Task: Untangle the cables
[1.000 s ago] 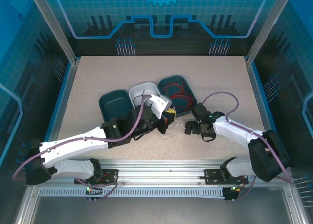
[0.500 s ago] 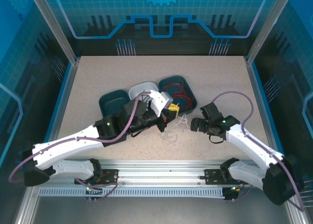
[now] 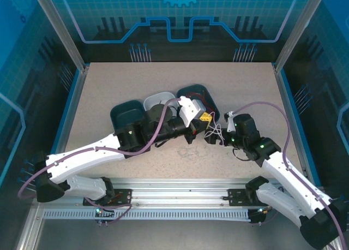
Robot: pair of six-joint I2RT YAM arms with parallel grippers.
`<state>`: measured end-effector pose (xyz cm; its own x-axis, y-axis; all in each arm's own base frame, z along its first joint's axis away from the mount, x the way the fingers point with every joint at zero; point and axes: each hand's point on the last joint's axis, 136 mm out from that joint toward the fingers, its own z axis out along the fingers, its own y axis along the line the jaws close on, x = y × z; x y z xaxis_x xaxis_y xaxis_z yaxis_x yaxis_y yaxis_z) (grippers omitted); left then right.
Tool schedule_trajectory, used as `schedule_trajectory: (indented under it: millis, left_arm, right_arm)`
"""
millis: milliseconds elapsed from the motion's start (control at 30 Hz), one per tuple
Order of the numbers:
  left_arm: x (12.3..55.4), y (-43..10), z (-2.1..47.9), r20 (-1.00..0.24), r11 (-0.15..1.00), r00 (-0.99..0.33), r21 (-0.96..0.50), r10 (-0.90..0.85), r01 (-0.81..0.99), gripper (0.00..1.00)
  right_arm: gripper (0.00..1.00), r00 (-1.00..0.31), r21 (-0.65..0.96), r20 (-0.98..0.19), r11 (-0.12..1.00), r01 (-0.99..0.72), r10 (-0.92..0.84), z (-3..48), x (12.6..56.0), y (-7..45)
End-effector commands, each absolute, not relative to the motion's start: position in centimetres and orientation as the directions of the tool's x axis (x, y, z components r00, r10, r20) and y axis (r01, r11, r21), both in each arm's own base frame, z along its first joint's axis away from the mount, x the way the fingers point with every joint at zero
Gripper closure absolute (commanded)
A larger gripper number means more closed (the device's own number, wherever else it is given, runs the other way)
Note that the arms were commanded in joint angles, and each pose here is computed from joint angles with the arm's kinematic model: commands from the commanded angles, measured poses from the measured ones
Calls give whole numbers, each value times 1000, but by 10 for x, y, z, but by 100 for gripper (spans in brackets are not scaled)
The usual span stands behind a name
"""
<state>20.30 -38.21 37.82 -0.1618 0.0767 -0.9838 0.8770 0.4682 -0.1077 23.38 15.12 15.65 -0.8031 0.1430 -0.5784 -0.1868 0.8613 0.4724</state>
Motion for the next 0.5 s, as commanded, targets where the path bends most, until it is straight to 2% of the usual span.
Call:
schedule_trajectory:
  millis: [0,233,467]
  left_arm:
    - [198,-379,424,-997,444,-75,-77,-21,893,100]
    - [202,-357,440,-998,506,-29,-57,-64,861,100]
    - [221,-291,449,-996,696,3,-58,-86,716,100]
  right_arm:
    - [2,-833,469,-542,862,-192,110,138,232,158]
    - [3,-874,397,-483,901,-172,46,110,234,169]
    - [5,-899,247,-437,956,-160,-37,94,234,168]
